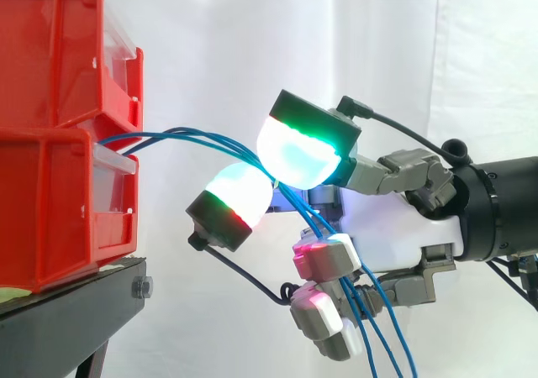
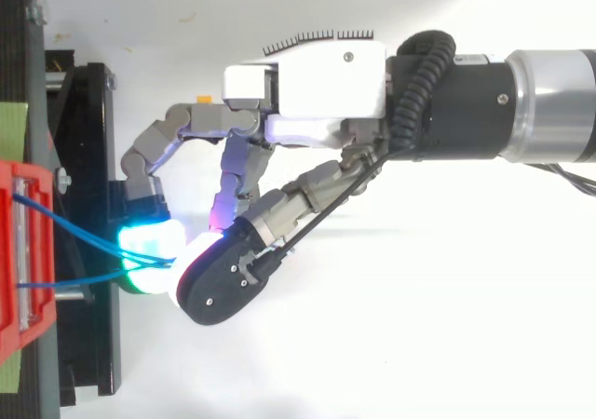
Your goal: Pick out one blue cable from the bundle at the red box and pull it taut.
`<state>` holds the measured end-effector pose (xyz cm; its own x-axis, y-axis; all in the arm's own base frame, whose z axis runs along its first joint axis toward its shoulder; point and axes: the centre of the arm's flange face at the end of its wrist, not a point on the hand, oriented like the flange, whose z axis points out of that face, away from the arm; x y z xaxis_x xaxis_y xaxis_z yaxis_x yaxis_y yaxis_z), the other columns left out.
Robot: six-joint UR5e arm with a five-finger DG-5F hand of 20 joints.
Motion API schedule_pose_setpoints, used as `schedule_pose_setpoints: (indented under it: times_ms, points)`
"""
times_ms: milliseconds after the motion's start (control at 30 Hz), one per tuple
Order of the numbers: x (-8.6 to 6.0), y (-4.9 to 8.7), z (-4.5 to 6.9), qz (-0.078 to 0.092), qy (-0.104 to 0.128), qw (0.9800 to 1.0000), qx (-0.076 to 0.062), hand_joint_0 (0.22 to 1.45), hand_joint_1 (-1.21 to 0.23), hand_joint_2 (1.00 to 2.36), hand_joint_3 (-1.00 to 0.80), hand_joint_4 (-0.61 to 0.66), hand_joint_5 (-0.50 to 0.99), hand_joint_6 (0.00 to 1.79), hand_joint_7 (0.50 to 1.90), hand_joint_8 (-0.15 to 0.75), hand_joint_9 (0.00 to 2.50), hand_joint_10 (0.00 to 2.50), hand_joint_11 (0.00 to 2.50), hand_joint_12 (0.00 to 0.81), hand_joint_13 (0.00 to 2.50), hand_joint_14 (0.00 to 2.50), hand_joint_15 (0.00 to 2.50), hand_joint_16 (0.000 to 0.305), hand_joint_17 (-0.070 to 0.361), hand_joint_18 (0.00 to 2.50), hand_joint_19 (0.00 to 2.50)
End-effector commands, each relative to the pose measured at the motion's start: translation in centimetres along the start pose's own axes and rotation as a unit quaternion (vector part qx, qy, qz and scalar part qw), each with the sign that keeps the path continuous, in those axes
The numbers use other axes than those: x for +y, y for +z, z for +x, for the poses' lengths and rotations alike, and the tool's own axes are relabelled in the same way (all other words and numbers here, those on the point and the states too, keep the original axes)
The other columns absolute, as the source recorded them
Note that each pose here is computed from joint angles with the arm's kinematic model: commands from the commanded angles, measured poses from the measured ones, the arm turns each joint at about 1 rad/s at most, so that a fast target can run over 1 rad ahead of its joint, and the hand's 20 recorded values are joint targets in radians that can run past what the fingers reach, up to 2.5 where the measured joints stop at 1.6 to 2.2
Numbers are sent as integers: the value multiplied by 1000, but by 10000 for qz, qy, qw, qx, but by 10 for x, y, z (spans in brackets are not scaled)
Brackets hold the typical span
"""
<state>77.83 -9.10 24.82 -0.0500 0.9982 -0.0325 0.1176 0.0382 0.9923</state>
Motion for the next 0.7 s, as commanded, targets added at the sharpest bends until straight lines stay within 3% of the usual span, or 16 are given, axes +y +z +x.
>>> schedule_pose_setpoints:
  times_ms: [0,167,333,400,433,467,533,567,667]
  points:
    - [0,0,-1,-8,-2,10000,7,615,-576,1002,-481,-185,-69,843,955,251,1356,30,741,346,1130,24,607,50,113,966,869]
    - [-1,0,-1,8,-2,10000,7,612,-663,1015,-315,-167,-79,841,1011,275,1342,32,753,356,1133,24,619,51,114,978,854]
    - [-1,0,-1,0,-10,10000,7,638,-802,1018,-245,-120,-113,892,960,274,1261,34,813,357,1103,25,614,51,115,959,842]
    - [-1,0,-1,0,-17,10000,7,678,-849,1019,-237,-119,-121,901,1024,276,1255,31,820,355,1104,25,612,51,115,959,836]
    - [-1,-1,-1,7,-25,10000,7,700,-860,1019,-244,-144,-125,910,1045,275,1251,34,825,356,1096,24,616,51,116,962,826]
    - [-1,-1,-1,7,-25,10000,7,742,-880,1018,-276,-164,-127,911,1153,272,1266,33,837,352,1094,24,619,51,114,956,827]
    - [-1,-1,-1,7,-33,10000,7,782,-873,1011,-370,-200,-132,930,1172,280,1265,31,835,351,1093,24,622,50,113,942,841]
    - [0,-1,-1,7,-33,10000,7,806,-864,1004,-440,-210,-136,934,1272,287,1255,34,841,352,1084,24,615,50,114,933,841]
    - [-1,-1,-1,7,-33,10000,23,825,-845,1000,-500,-254,-141,943,1351,304,1243,34,832,355,1076,24,613,50,113,923,832]
